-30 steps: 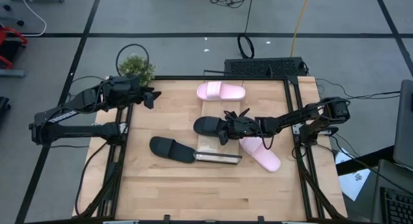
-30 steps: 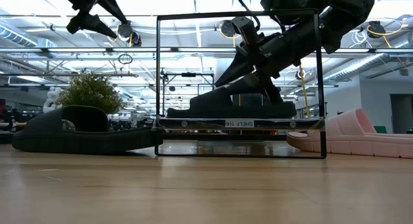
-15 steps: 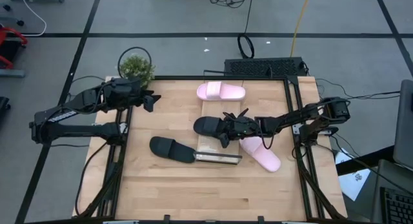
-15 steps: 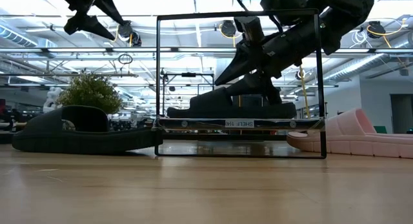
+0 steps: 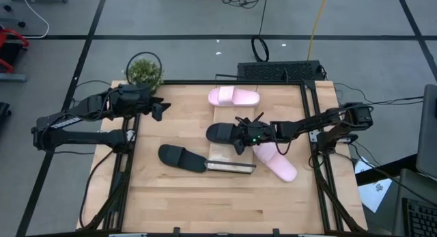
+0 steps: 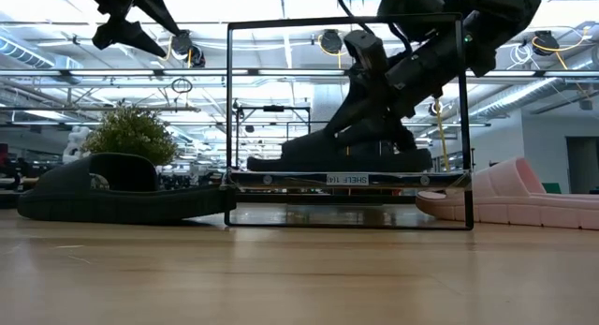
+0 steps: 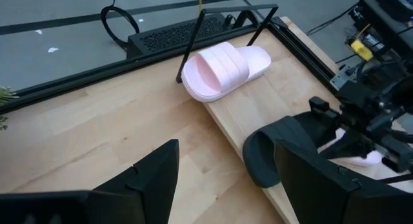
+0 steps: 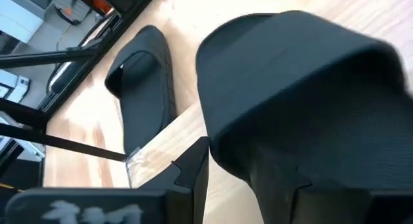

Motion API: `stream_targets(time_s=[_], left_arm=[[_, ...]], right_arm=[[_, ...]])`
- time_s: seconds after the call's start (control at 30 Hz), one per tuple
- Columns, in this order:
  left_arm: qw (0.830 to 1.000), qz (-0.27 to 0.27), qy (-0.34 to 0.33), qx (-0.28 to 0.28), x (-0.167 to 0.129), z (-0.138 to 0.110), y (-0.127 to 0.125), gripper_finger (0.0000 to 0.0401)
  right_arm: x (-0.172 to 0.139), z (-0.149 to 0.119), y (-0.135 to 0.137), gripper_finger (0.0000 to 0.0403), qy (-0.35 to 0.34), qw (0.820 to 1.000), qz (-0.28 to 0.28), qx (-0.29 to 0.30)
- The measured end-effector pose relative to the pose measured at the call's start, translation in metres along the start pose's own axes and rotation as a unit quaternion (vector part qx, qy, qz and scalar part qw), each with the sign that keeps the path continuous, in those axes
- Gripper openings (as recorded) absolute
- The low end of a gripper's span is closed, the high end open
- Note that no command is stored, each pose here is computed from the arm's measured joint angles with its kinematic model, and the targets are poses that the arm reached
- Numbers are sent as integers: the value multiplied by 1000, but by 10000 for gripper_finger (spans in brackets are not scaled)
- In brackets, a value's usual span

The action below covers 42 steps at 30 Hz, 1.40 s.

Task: Pick and place slides into the shelf
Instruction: Put the right black slipper on the shelf, then put the black slipper on the shelf

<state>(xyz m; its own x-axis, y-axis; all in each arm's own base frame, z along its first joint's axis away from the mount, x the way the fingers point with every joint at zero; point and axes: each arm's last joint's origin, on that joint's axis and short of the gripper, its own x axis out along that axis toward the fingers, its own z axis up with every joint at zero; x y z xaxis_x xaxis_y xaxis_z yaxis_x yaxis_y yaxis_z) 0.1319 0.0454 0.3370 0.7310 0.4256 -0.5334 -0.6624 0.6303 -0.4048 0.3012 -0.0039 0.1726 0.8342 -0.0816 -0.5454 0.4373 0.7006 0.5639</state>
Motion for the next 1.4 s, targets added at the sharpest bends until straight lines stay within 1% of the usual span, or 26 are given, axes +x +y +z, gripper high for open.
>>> stream_targets(time_s=[0.2, 0.3, 0.4, 0.5, 0.6, 0.67, 0.73, 0.8, 0.9, 1.03, 1.2, 1.33, 1.4], left_arm=[[1000, -1, 0, 1, 0, 0, 0, 248], [1000, -1, -1, 1, 0, 0, 0, 248], [1000, -7, 4, 0, 0, 0, -1, 248], [999, -29, 20, -9, 0, -1, -2, 248], [994, -80, 69, -27, -1, -5, -5, 248], [985, -110, 122, -51, -2, -11, -7, 248], [972, -116, 181, -100, -4, -19, -8, 248], [956, -100, 233, -150, -5, -27, -8, 248], [935, -59, 293, -193, -4, -42, -9, 248], [916, -30, 325, -233, 5, -59, -15, 248], [893, 9, 368, -257, 25, -89, -17, 248], [885, 13, 379, -269, 39, -109, -15, 248], [886, 7, 375, -275, 45, -117, -13, 248]], right_arm=[[-23, 11, 5, 95, -11, 1000, 1, -3], [-34, 17, 9, 95, -35, 999, 9, -1], [-44, 21, 12, 95, -43, 999, 15, 0], [-56, 24, 14, 95, -46, 999, 16, -1], [-69, 29, 16, 95, -66, 998, 16, -7], [-77, 32, 18, 95, -82, 996, 17, -13], [-85, 36, 20, 95, -98, 995, 27, -21], [-91, 38, 21, 95, -113, 993, 25, -29], [-98, 40, 23, 95, -122, 991, 31, -42], [-99, 41, 23, 95, -126, 990, 32, -58], [-99, 41, 23, 95, -125, 989, 29, -74], [-99, 41, 23, 95, -125, 988, 28, -83], [-99, 41, 23, 95, -125, 988, 29, -88]])
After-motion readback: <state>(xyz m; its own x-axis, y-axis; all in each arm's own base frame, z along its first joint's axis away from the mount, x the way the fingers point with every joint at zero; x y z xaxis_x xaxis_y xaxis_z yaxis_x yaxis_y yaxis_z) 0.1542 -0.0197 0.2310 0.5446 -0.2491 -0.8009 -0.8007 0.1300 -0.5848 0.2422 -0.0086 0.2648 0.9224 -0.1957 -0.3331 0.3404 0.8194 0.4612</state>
